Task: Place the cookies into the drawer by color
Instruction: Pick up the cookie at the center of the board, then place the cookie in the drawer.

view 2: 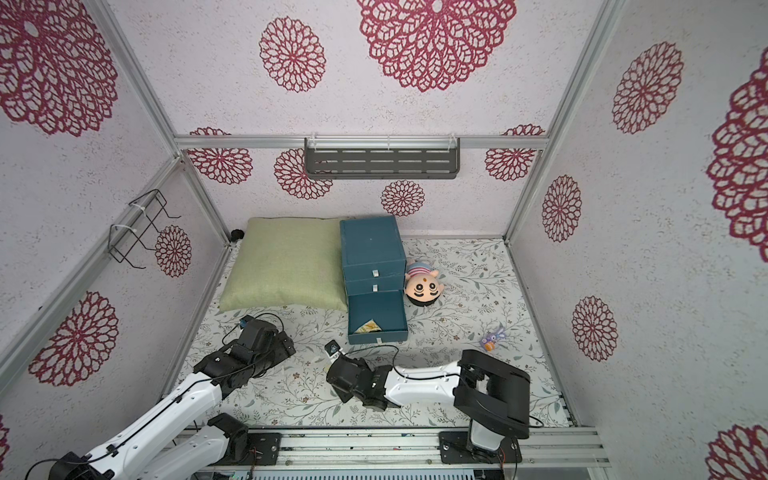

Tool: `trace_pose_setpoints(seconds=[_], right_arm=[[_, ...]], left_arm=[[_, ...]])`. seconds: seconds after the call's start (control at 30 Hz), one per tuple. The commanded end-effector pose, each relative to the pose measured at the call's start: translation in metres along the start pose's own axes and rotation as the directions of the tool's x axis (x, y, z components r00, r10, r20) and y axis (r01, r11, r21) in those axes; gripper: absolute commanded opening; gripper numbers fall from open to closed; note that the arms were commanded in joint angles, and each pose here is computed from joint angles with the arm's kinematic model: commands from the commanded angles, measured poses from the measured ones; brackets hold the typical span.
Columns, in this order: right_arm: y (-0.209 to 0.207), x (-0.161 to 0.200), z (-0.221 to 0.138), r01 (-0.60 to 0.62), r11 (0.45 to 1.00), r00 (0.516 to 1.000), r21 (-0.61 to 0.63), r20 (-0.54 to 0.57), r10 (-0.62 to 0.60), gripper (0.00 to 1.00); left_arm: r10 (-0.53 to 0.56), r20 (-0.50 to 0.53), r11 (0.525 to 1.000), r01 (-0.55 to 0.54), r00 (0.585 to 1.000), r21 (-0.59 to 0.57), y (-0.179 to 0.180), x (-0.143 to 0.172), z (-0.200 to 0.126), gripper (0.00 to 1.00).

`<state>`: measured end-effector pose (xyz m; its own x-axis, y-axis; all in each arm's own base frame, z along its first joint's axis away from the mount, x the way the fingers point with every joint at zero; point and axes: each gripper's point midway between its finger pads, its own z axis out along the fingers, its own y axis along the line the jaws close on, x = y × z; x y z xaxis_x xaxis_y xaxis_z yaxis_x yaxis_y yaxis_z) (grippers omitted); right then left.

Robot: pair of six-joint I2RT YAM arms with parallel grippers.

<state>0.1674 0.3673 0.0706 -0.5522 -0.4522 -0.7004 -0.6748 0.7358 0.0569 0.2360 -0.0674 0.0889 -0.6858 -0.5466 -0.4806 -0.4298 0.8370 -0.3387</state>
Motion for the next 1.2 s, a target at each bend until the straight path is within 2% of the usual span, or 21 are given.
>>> trace_pose_setpoints(seconds=[0.0, 0.23, 0.57, 0.77, 0.97, 1.03, 1.1, 1.17], right_arm=[[-0.009, -0.027, -0.014, -0.075, 0.997, 0.994, -0.033, 0.079, 0.078, 0.40], [-0.058, -0.052, -0.031, -0.155, 0.988, 0.978, -0.008, 0.139, 0.155, 0.40], [-0.137, -0.069, -0.049, -0.255, 0.963, 0.951, 0.084, 0.200, 0.234, 0.40], [-0.179, -0.066, -0.038, -0.293, 0.940, 0.949, 0.178, 0.176, 0.262, 0.40], [-0.196, -0.066, -0.021, -0.308, 0.932, 0.948, 0.190, 0.149, 0.283, 0.41], [-0.197, -0.064, -0.016, -0.310, 0.932, 0.948, 0.185, 0.132, 0.289, 0.44], [-0.199, -0.064, -0.014, -0.317, 0.930, 0.946, 0.184, 0.125, 0.298, 0.53], [-0.198, -0.065, -0.014, -0.320, 0.931, 0.945, 0.175, 0.123, 0.302, 0.64]], left_arm=[[-0.003, 0.020, 1.000, 0.004, 1.000, -0.027, 0.008, -0.004, -0.002, 0.89], [-0.010, 0.027, 0.999, 0.011, 1.000, -0.033, 0.011, -0.007, -0.001, 0.89], [-0.013, 0.022, 0.999, 0.014, 1.000, -0.039, 0.012, -0.007, 0.005, 0.89], [-0.022, 0.017, 0.999, 0.023, 1.000, -0.049, 0.016, -0.006, 0.008, 0.89], [-0.033, 0.016, 0.998, 0.034, 0.999, -0.061, 0.021, -0.007, 0.009, 0.89], [-0.036, 0.016, 0.997, 0.037, 0.999, -0.067, 0.023, -0.009, 0.010, 0.90], [-0.043, 0.015, 0.996, 0.044, 0.999, -0.078, 0.026, -0.010, 0.010, 0.99], [-0.047, 0.019, 0.995, 0.049, 0.999, -0.092, 0.029, -0.014, 0.011, 0.97]])
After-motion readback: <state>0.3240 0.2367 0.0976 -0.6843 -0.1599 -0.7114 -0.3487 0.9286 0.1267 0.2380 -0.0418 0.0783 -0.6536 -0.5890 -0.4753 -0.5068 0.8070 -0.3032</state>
